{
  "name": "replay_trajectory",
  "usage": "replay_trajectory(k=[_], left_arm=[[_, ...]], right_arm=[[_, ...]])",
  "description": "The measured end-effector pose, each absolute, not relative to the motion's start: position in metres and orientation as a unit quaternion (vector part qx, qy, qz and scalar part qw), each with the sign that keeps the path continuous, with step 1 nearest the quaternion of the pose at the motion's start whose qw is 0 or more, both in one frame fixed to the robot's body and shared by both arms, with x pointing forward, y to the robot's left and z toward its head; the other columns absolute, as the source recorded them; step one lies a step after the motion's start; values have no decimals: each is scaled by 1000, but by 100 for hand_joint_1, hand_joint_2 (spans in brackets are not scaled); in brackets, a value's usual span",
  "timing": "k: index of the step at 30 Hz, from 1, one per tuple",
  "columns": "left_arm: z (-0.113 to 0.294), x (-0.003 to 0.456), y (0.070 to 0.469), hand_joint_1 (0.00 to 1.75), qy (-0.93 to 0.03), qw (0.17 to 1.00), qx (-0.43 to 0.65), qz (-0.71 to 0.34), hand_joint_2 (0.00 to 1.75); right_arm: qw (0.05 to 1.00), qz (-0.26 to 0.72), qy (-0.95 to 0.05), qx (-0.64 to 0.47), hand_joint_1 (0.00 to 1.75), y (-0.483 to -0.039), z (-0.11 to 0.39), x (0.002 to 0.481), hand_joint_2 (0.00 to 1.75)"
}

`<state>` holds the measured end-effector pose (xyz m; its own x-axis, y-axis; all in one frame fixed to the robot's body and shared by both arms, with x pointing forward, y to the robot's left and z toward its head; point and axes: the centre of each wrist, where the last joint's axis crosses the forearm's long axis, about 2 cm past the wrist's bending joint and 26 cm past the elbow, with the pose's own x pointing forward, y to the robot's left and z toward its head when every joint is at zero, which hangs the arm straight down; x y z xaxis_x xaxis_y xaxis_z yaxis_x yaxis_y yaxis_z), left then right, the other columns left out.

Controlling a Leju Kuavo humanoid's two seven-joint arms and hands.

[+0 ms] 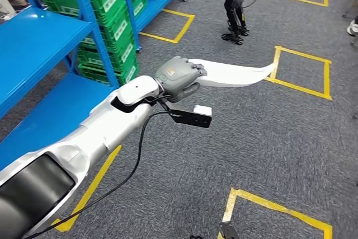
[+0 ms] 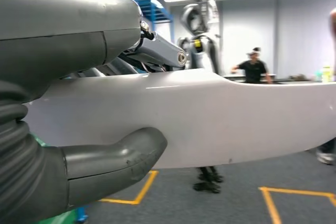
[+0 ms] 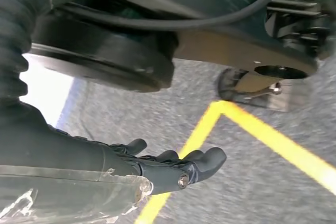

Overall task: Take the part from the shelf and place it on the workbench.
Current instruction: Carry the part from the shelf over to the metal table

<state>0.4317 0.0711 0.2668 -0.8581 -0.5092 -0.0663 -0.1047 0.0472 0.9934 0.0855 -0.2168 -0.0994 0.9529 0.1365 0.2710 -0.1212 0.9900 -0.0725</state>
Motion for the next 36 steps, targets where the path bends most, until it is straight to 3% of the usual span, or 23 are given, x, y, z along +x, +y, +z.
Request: replay_trajectory(k=[36], left_arm=[[255,433,88,175,-698,161,225,-661,175]], right_arm=[[988,71,-132,-28,0,-217,-101,80,175]])
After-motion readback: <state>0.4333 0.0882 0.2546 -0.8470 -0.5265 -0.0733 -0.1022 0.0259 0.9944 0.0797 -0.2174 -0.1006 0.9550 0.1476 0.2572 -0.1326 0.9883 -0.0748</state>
